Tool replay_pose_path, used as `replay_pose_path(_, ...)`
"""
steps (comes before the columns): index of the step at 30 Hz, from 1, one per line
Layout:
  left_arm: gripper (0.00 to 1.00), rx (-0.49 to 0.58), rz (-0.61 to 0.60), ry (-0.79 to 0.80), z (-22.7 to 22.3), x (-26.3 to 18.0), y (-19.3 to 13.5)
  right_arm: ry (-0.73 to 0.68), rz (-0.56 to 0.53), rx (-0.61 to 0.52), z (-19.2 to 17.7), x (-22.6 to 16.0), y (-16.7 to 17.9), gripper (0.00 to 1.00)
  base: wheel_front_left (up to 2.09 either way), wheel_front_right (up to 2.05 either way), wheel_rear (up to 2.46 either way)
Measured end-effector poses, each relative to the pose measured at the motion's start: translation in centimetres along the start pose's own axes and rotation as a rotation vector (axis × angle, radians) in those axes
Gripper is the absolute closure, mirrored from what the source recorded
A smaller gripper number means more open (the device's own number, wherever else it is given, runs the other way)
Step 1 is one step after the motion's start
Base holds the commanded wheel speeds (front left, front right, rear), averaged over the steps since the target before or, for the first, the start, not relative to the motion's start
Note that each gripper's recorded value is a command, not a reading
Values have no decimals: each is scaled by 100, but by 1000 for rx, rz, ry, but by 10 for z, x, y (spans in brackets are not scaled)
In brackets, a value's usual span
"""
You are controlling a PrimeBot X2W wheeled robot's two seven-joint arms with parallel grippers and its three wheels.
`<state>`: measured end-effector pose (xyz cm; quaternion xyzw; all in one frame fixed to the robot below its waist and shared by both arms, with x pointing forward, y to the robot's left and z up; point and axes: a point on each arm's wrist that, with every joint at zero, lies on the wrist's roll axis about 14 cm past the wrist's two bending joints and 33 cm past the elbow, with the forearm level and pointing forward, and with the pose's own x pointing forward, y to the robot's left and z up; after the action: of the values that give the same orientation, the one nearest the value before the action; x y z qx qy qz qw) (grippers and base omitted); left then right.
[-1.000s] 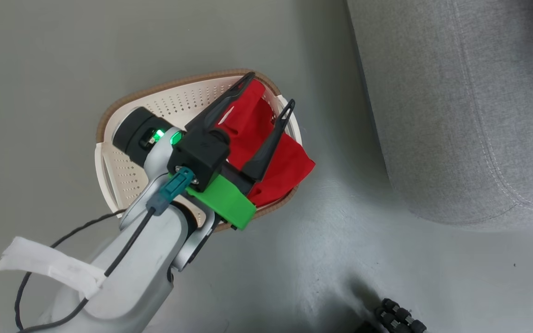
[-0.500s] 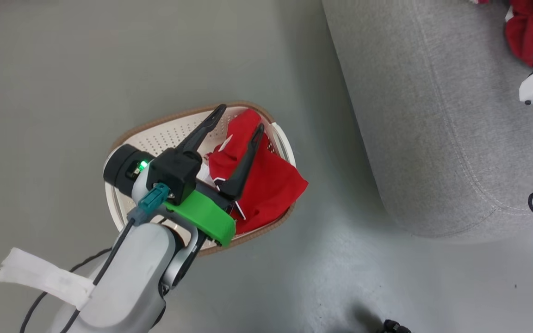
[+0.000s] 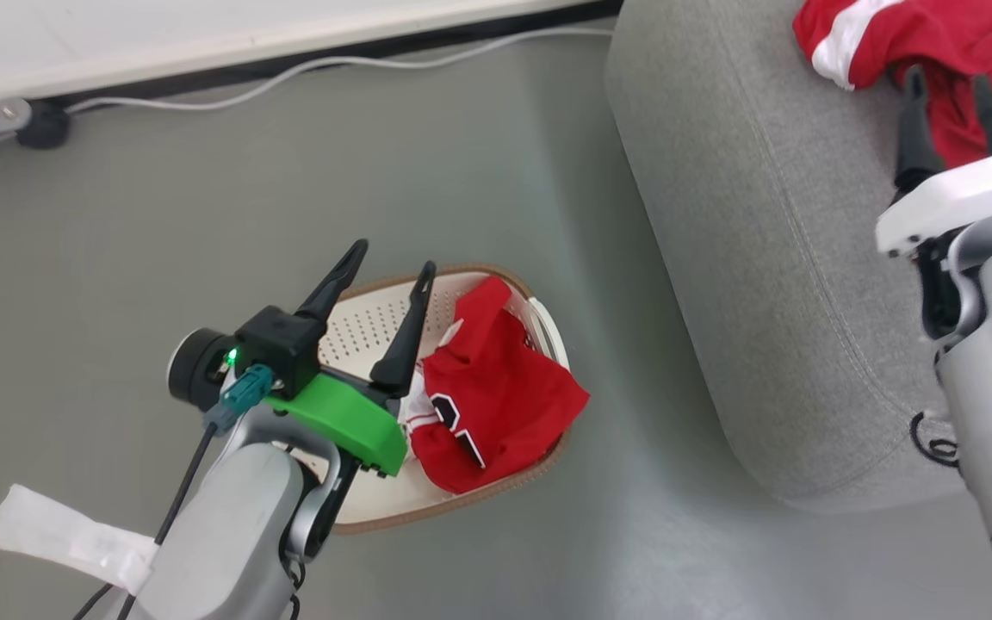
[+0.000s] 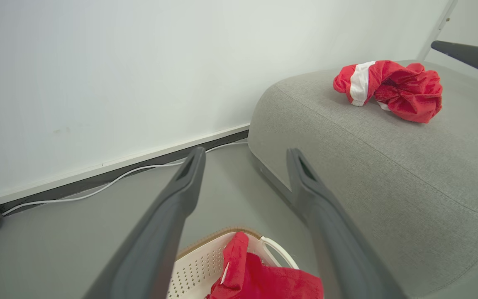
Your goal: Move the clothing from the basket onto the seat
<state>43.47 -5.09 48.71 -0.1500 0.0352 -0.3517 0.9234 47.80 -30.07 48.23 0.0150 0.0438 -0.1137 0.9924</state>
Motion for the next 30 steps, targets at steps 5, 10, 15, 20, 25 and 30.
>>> replay_pose_path(5,0,22,99,-15,10,-18,18,-35,67,40,9,-12,31,0,0,0,0)
replay_pose_path(10,0,18,200,-36,20,-38,36,-44,145,63,9,-30,63,0,0,0,0)
replay_pose_path(15,0,27,269,-49,27,-56,47,-41,191,91,5,-46,85,0,0,0,0)
replay_pose_path(20,0,30,361,-67,34,-81,62,-61,251,71,9,-62,105,0,0,0,0)
replay_pose_path(25,0,29,436,-82,38,-105,74,-65,287,75,7,-79,117,0,0,0,0)
replay_pose_path(30,0,40,491,-115,48,-124,81,-59,302,77,2,-95,122,0,0,0,0)
